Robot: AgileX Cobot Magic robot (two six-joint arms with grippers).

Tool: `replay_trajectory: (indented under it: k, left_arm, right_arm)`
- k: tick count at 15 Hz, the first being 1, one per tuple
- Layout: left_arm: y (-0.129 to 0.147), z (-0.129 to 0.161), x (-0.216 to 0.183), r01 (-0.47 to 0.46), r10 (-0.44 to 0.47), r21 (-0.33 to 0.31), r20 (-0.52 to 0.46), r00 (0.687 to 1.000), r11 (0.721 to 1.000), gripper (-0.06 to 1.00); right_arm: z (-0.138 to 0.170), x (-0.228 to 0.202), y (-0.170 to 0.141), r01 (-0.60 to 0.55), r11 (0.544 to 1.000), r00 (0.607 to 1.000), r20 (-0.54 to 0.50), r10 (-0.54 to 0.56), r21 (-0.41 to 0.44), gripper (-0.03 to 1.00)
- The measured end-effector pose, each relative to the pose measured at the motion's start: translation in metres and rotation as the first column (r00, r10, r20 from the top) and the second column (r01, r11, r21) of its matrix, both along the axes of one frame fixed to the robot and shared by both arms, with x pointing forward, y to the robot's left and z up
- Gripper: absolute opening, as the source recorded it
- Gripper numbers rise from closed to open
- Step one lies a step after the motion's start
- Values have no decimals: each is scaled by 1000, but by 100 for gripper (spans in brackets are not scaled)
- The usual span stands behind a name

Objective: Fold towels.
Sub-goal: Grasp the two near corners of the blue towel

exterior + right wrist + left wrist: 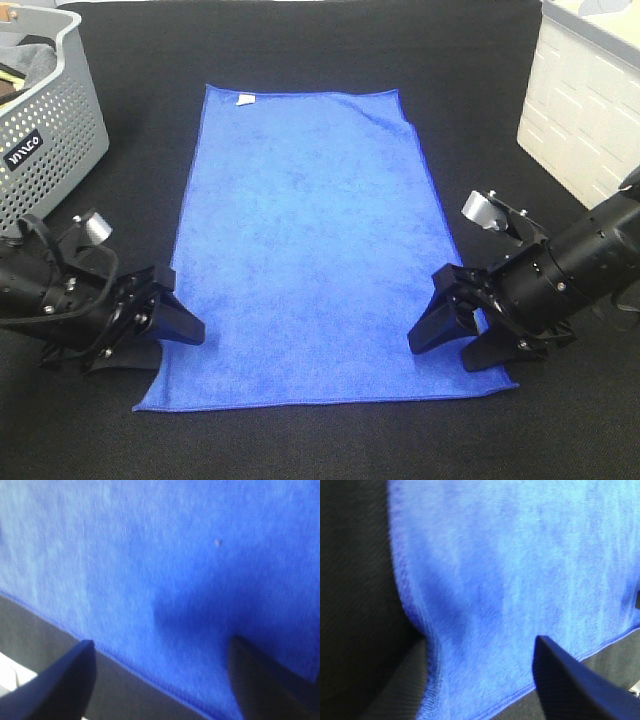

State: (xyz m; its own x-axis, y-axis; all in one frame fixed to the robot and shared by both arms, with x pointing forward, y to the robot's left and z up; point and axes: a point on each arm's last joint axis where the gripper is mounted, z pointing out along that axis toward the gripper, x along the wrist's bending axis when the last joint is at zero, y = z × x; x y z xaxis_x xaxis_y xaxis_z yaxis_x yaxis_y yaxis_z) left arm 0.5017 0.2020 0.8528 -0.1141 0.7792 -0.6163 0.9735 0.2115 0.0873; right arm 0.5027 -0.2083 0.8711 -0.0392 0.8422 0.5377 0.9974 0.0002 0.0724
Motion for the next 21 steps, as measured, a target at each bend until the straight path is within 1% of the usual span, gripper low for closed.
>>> replay_trajectory:
  k: [1, 2, 3, 4, 5, 7, 8, 9, 11, 12, 14, 17, 18, 21]
  left_arm:
    - [-1, -2, 2, -1, 1, -2, -5, 1000, 1000, 51]
    - [0, -4, 1, -3, 3, 2, -11, 1000, 1000, 44]
    - [0, -5, 1, -6, 6, 9, -11, 1000, 1000, 36]
    - [0, -6, 1, -5, 5, 13, -13, 1000, 1000, 31]
    - [1, -6, 1, -6, 6, 16, -14, 1000, 1000, 29]
    - [1, -7, 1, -6, 6, 15, -16, 1000, 1000, 28]
    - [1, -7, 1, -6, 6, 15, -16, 1000, 1000, 28]
    - [0, -7, 1, -5, 5, 15, -16, 1000, 1000, 28]
    - [0, -7, 1, -3, 3, 15, -16, 1000, 1000, 28]
    - [0, -7, 1, -3, 3, 15, -16, 1000, 1000, 28]
    - [0, -7, 1, -2, 3, 15, -17, 1000, 1000, 28]
    - [0, -7, 1, -3, 3, 13, -18, 1000, 1000, 28]
    - [0, -7, 1, -3, 3, 13, -18, 1000, 1000, 28]
    - [-1, -7, 1, 0, 0, 11, -18, 1000, 1000, 28]
  right_arm:
    - [-2, 2, 0, 15, 1000, 1000, -1, -15, -5, 61]
    - [-3, 3, -1, 22, 1000, 1000, 5, -22, -13, 53]
    - [-4, 3, -1, 26, 1000, 1000, 8, -26, -18, 48]
    - [-4, 3, -1, 27, 999, 1000, 10, -27, -20, 47]
    - [-3, 3, -1, 28, 999, 1000, 10, -27, -19, 54]
    - [3, 2, -2, 9, 1000, 1000, 17, -9, -26, 73]
    - [3, 2, -2, 9, 1000, 1000, 17, -9, -26, 73]
    - [7, 1, -5, 20, 997, 1000, 16, -19, -72, 79]
    - [8, 2, -11, 50, 990, 999, 16, -48, -132, 81]
    - [8, 2, -11, 58, 988, 998, 13, -56, -142, 81]
    - [7, 4, -10, 67, 987, 998, 5, -67, -143, 79]
    - [5, 4, -11, 45, 989, 999, 17, -43, -140, 68]
    - [4, 4, -11, 47, 988, 999, 17, -45, -147, 68]
    - [4, 4, -12, 92, 982, 996, -5, -94, -163, 70]
